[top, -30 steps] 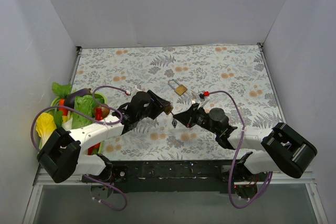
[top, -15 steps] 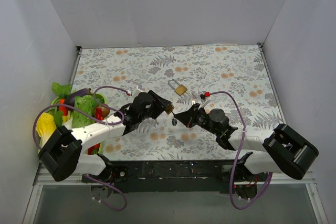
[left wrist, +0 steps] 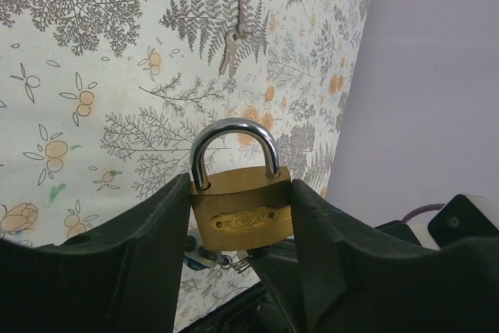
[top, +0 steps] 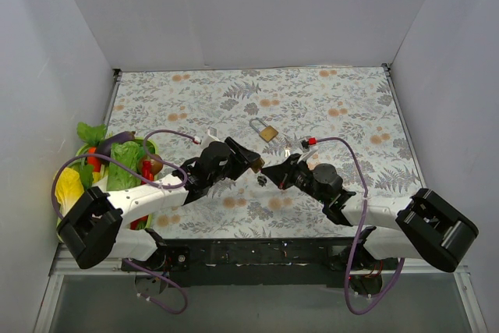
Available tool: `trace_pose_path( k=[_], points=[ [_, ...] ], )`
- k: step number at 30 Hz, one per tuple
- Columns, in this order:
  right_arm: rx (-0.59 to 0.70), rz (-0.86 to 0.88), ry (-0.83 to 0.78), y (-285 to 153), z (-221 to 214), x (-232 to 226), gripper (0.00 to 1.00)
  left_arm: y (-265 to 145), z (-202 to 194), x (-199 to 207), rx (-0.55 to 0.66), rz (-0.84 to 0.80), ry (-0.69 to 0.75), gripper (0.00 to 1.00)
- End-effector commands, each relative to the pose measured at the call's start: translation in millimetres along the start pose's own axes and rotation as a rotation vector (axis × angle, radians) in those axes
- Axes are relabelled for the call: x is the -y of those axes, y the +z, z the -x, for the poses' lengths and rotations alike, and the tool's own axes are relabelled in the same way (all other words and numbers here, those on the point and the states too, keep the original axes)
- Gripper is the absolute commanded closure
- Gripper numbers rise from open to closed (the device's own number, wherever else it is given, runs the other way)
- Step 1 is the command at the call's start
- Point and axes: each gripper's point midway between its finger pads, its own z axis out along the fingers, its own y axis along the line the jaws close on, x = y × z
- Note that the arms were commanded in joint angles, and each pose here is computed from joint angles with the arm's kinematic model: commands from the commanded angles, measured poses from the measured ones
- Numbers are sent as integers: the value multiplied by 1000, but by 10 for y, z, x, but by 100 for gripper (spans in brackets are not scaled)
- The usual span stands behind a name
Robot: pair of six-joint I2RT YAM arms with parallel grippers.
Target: Unlock with the key
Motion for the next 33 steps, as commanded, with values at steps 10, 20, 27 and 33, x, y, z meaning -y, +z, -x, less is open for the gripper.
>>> trace_pose_path(
  k=[10, 20, 27, 33],
  points=[
    [162, 12, -19, 67, 392, -90, 99, -169, -293, 450, -173, -61, -502, 100],
    [164, -23, -76, 82, 331, 45, 99, -160, -373, 540, -187, -69, -496, 100],
    [178, 6, -146, 76, 351, -10, 99, -78, -548, 587, -223, -63, -489, 100],
    [168, -6, -175, 66, 328, 6, 99, -74, -607, 644, -236, -71, -480, 100]
  ],
)
